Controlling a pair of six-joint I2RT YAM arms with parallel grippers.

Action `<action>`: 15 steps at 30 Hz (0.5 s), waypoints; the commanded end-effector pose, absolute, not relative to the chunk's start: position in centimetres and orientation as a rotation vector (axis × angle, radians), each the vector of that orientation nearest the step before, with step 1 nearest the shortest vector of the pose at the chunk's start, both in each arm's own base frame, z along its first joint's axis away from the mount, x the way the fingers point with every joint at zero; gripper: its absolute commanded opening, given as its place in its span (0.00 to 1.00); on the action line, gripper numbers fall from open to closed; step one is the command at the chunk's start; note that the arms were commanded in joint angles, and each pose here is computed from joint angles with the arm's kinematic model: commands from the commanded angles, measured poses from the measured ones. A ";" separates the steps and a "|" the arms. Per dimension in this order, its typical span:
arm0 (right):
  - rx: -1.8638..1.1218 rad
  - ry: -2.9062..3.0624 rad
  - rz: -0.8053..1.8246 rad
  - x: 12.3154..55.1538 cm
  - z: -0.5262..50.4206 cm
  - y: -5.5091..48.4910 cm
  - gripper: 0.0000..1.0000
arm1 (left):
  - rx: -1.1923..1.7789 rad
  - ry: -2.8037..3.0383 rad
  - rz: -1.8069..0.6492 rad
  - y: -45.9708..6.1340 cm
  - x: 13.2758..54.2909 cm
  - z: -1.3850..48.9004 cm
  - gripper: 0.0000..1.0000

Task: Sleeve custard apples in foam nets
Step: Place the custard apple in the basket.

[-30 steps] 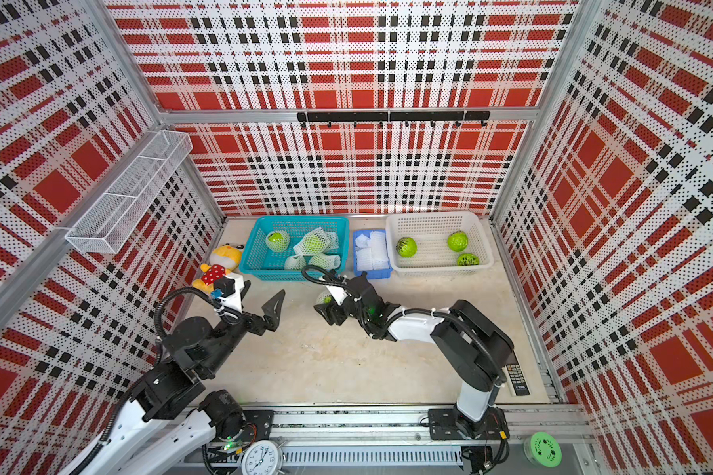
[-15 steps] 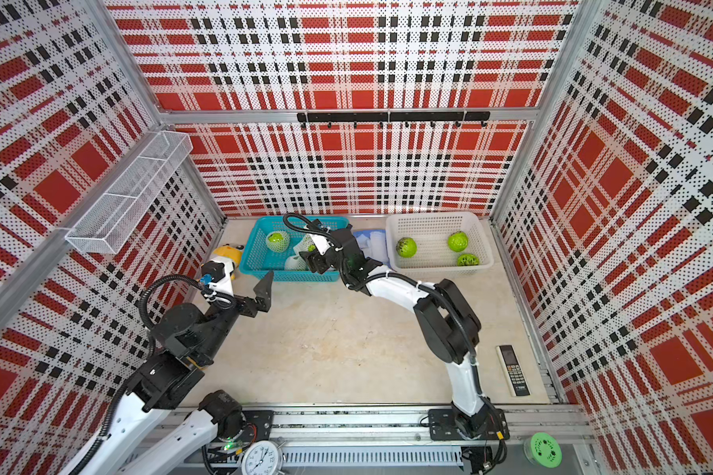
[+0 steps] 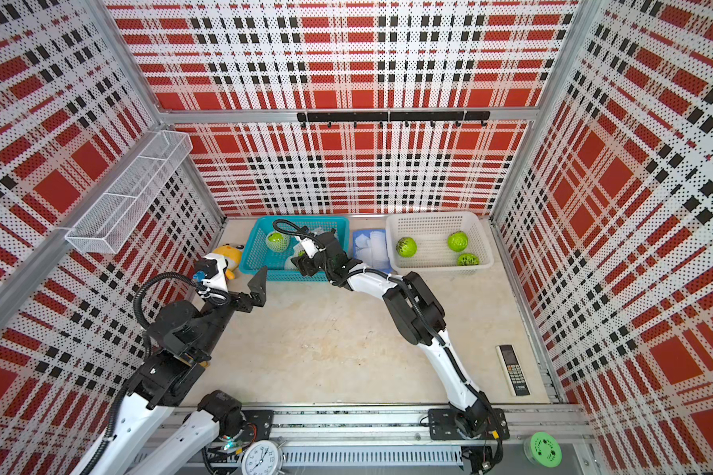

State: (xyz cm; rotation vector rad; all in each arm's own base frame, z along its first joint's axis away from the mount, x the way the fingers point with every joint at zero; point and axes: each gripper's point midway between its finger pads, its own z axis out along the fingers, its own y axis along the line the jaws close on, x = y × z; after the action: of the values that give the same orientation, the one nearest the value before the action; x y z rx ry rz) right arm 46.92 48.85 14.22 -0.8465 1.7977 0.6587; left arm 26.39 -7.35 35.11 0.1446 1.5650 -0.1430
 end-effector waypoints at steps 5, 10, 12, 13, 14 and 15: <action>-0.856 1.776 0.712 47.9 13.2 51.2 0.74 | 0.127 1.548 -0.178 -7.2 26.6 35.1 0.99; -0.884 1.787 0.754 47.1 11.8 52.6 0.74 | 0.119 1.549 -0.168 -6.8 26.6 35.0 0.99; -0.906 1.782 0.772 46.8 11.8 53.2 0.74 | 0.115 1.549 -0.167 -6.7 26.7 35.0 0.99; -0.919 1.772 0.782 46.6 11.9 53.6 0.75 | 0.113 1.550 -0.166 -6.7 26.7 35.0 0.99; -0.931 1.767 0.797 46.3 11.9 53.9 0.75 | 0.113 1.550 -0.168 -6.7 26.7 34.9 0.99; -0.946 1.760 0.815 46.1 12.0 54.2 0.75 | 0.112 1.550 -0.168 -6.7 26.7 34.9 0.99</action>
State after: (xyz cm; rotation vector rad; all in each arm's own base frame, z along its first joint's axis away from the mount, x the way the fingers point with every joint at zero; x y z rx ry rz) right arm 47.29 52.81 13.16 -0.8834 1.7630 0.7627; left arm 26.73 -6.88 34.64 0.1283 1.5697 -0.1552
